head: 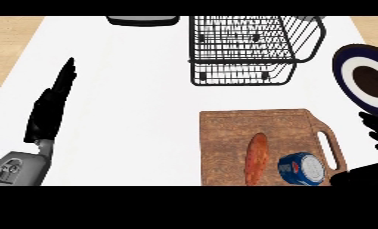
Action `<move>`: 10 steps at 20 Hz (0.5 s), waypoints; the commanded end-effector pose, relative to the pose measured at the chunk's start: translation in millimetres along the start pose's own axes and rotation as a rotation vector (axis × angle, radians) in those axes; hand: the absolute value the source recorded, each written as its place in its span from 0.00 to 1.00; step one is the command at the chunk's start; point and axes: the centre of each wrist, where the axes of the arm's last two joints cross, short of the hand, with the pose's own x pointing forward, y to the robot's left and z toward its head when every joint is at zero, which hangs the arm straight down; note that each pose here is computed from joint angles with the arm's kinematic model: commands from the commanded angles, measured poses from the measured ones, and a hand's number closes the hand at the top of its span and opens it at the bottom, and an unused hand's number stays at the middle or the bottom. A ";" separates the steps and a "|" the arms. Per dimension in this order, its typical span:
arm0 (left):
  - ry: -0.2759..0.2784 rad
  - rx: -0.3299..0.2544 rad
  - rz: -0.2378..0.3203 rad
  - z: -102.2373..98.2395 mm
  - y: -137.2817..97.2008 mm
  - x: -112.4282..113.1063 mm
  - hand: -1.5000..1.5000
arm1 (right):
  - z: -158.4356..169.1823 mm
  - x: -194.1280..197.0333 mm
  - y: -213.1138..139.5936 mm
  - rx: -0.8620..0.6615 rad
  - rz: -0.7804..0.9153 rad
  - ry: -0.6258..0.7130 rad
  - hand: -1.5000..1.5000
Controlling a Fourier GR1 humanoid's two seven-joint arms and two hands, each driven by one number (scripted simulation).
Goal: Pick the can from the cutting board and place it in the tiered basket
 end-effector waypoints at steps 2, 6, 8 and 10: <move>-0.006 0.019 -0.005 2.7 -7.9 14.2 0.50 | 9.2 5.9 17.8 -0.008 0.022 0.139 0.00; -0.002 0.019 -0.015 1.4 1.0 10.7 0.50 | 6.2 3.0 18.0 -0.050 0.082 0.159 0.00; -0.003 0.017 0.001 -8.9 1.9 9.2 0.50 | 1.3 5.1 21.4 -0.074 0.094 0.136 0.00; 0.004 0.015 0.010 -6.7 -3.7 -0.1 0.50 | 10.4 2.7 32.9 -0.078 0.103 0.126 0.00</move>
